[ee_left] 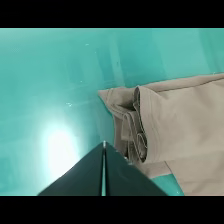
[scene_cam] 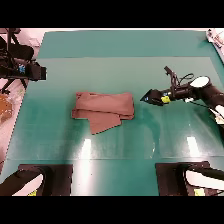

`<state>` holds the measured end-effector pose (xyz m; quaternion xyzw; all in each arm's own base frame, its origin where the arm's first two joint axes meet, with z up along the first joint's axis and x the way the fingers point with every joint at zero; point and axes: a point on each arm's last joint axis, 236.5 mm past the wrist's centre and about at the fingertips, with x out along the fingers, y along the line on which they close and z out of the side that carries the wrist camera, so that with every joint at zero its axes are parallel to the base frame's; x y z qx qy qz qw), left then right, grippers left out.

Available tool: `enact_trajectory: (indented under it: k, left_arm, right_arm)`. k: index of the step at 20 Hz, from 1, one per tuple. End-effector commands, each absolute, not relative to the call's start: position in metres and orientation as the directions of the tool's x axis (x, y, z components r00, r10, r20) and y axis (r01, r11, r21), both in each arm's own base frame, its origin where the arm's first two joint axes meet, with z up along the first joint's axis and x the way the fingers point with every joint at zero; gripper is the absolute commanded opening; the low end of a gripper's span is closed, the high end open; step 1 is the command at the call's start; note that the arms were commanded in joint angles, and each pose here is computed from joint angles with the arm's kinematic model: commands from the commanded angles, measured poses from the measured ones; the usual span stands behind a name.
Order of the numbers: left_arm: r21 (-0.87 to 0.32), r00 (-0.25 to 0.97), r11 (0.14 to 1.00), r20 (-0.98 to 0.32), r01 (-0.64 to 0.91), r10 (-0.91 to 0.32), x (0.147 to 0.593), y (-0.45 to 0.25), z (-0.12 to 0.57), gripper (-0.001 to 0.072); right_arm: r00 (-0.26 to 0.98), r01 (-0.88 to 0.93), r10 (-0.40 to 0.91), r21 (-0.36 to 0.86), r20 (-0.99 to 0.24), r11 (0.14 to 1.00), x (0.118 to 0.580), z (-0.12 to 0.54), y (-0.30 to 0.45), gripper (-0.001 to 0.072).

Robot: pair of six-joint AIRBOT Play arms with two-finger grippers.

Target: Fold the shirts.

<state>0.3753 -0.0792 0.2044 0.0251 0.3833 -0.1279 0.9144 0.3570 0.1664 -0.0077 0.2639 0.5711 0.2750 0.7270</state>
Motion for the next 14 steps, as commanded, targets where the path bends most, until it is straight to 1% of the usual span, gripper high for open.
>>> enact_trajectory:
  k: [1,2,7,9,12,13,14]
  left_arm:
    - [-0.059,0.668,0.965,-0.711,0.254,-0.219,0.374,-0.08,0.204,0.0026]
    - [-0.059,0.665,0.965,-0.714,0.254,-0.219,0.373,-0.08,0.203,0.0027]
    - [-0.062,0.643,0.965,-0.734,0.256,-0.218,0.368,-0.08,0.198,0.0026]
    - [-0.063,0.635,0.964,-0.741,0.257,-0.218,0.366,-0.08,0.197,0.0027]
    - [-0.065,0.625,0.964,-0.75,0.258,-0.217,0.363,-0.08,0.195,0.0027]
    - [-0.065,0.619,0.964,-0.755,0.259,-0.217,0.362,-0.08,0.193,0.0026]
    - [-0.069,0.613,0.963,-0.759,0.26,-0.22,0.361,-0.08,0.193,0.0027]
  right_arm:
    - [0.16,-0.101,0.753,0.748,-0.639,0.656,0.363,-0.037,0.174,0.0653]
    - [0.14,-0.093,0.764,0.76,-0.63,0.644,0.365,-0.043,0.182,0.0714]
    - [-0.006,-0.15,0.796,0.788,-0.605,0.597,0.368,-0.059,0.233,0.0714]
    - [-0.033,-0.172,0.815,0.807,-0.578,0.565,0.369,-0.058,0.263,0.0714]
    - [-0.072,-0.203,0.821,0.814,-0.567,0.544,0.363,-0.059,0.297,0.0713]
    - [-0.078,-0.208,0.82,0.814,-0.567,0.543,0.361,-0.059,0.306,0.0689]
    - [-0.08,-0.216,0.819,0.812,-0.569,0.543,0.36,-0.058,0.313,0.0541]
